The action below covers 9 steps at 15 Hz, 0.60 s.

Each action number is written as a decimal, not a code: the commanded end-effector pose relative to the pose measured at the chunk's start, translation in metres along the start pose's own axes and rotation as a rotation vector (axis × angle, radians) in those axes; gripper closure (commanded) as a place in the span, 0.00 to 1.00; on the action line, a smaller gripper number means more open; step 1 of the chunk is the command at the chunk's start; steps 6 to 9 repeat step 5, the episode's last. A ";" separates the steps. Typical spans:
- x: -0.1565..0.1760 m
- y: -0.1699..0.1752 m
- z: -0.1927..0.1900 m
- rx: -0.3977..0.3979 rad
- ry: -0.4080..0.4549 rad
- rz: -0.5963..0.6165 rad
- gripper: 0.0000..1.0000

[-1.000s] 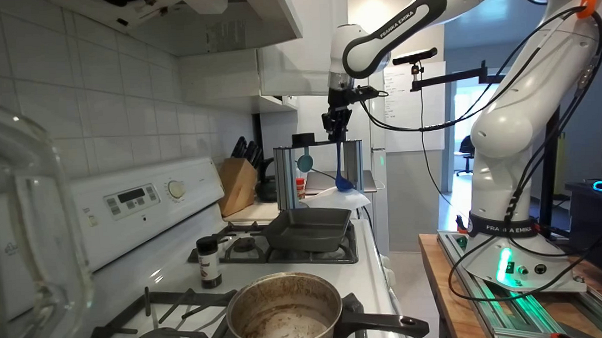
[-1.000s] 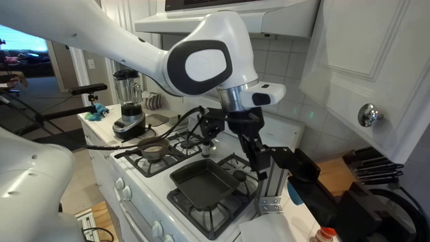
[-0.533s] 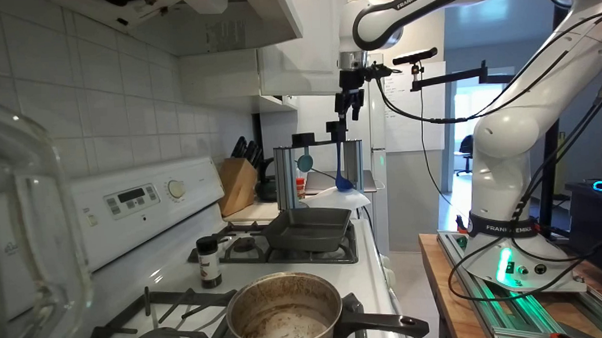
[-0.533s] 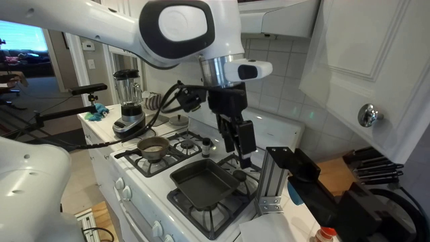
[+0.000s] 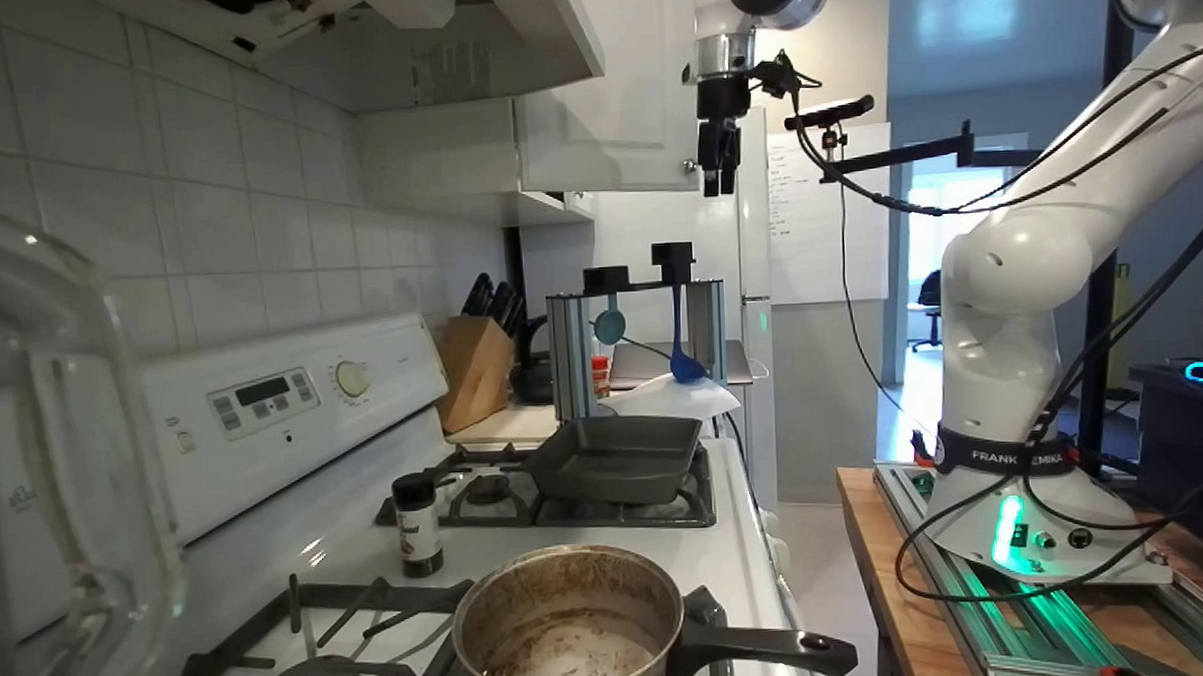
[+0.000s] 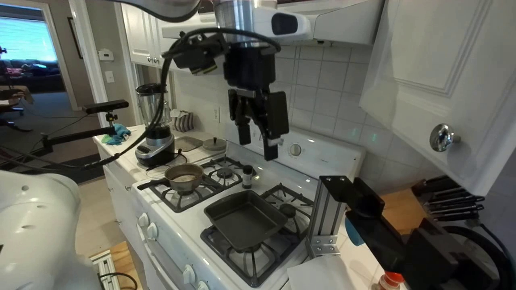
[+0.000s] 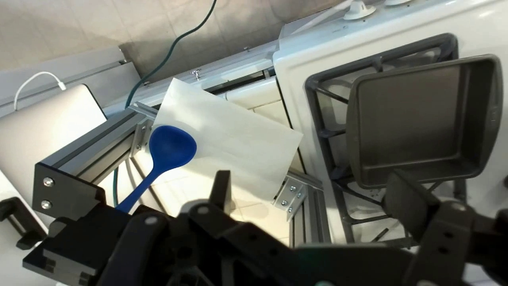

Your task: Pick the serving spoon from the rack and use it to open the cabinet door then place it back on the rack

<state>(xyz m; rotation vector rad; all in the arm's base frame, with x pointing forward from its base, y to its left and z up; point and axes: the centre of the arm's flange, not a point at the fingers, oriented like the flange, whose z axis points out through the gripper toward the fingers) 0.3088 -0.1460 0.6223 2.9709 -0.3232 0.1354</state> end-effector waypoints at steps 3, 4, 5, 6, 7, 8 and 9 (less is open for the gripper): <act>-0.009 0.002 -0.022 0.035 -0.040 -0.047 0.00; -0.010 0.004 -0.027 0.036 -0.040 -0.047 0.00; -0.010 0.004 -0.026 0.035 -0.041 -0.047 0.00; -0.010 0.004 -0.026 0.035 -0.041 -0.047 0.00; -0.010 0.004 -0.026 0.035 -0.041 -0.047 0.00; -0.010 0.004 -0.026 0.035 -0.041 -0.047 0.00; -0.010 0.004 -0.026 0.035 -0.041 -0.047 0.00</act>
